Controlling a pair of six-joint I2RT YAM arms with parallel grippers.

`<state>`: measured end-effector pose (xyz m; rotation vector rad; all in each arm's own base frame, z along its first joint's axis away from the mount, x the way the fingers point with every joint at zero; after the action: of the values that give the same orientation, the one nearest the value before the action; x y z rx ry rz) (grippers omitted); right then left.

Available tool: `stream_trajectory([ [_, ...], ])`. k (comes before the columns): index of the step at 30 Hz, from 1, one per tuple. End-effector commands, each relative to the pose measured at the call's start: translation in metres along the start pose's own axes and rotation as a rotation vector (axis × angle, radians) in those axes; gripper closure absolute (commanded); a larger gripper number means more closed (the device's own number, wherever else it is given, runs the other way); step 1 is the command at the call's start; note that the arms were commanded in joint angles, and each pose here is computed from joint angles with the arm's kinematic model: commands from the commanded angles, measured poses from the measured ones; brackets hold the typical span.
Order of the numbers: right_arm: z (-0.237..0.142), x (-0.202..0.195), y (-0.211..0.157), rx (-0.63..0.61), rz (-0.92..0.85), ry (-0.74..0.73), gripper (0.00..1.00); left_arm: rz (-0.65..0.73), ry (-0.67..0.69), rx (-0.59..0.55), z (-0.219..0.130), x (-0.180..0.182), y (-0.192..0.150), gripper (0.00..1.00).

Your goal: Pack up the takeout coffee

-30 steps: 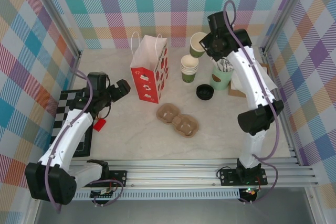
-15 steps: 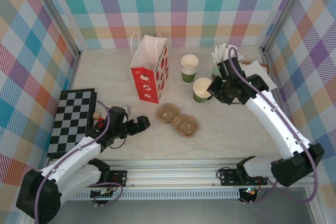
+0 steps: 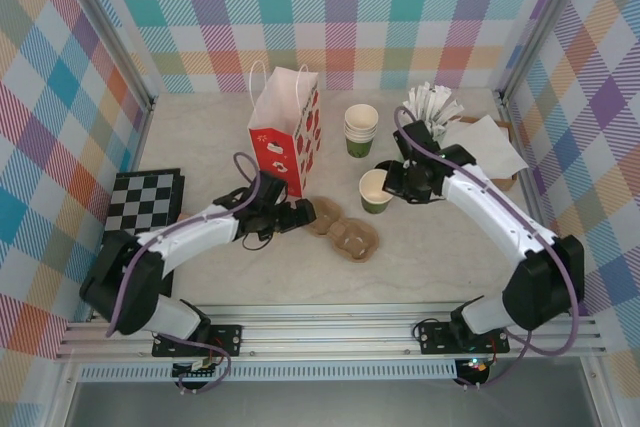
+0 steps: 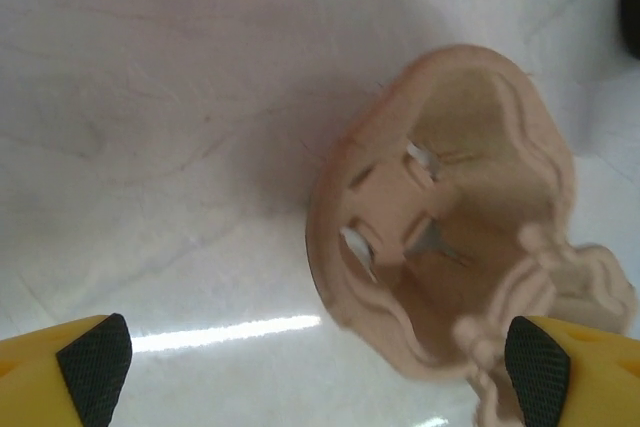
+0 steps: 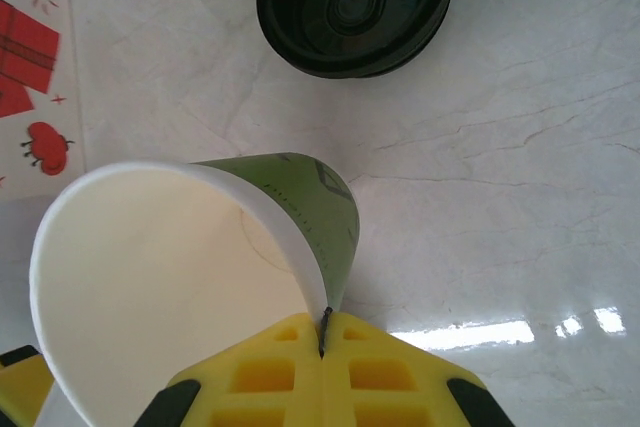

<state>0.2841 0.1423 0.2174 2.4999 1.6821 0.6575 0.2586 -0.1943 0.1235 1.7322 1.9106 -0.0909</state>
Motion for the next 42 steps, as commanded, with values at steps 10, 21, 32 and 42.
stream_trajectory([
  [10, 0.019, 0.027, 0.015, 0.037, -0.034, 0.016, 1.00, 0.162, 0.419, 0.197, 0.018, 0.022, 0.001, 0.11],
  [21, 0.039, 0.065, 0.001, 0.163, -0.123, 0.011, 1.00, 0.053, 0.645, 0.197, -0.032, 0.105, -0.012, 0.13],
  [32, 0.061, 0.089, -0.015, 0.202, -0.190, -0.007, 1.00, -0.110, 0.568, 0.007, -0.085, 0.130, 0.022, 0.06],
  [42, 0.035, 0.100, -0.008, 0.142, -0.209, 0.077, 0.79, -0.168, 0.314, -0.245, -0.127, 0.094, 0.036, 0.00],
])
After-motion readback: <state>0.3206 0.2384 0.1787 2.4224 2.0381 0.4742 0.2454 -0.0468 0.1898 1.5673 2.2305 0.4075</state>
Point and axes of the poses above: each hand's point on the last joint's axis, 136 mm out from that joint toward the fingers, its own z axis out along the fingers, its own x axis along the line the jaws close on, y = z × x, the point moved 6 cm from there along -z, back along the fingers, and after that the axes turned 6 degrees about z, right-handed, at the moved point
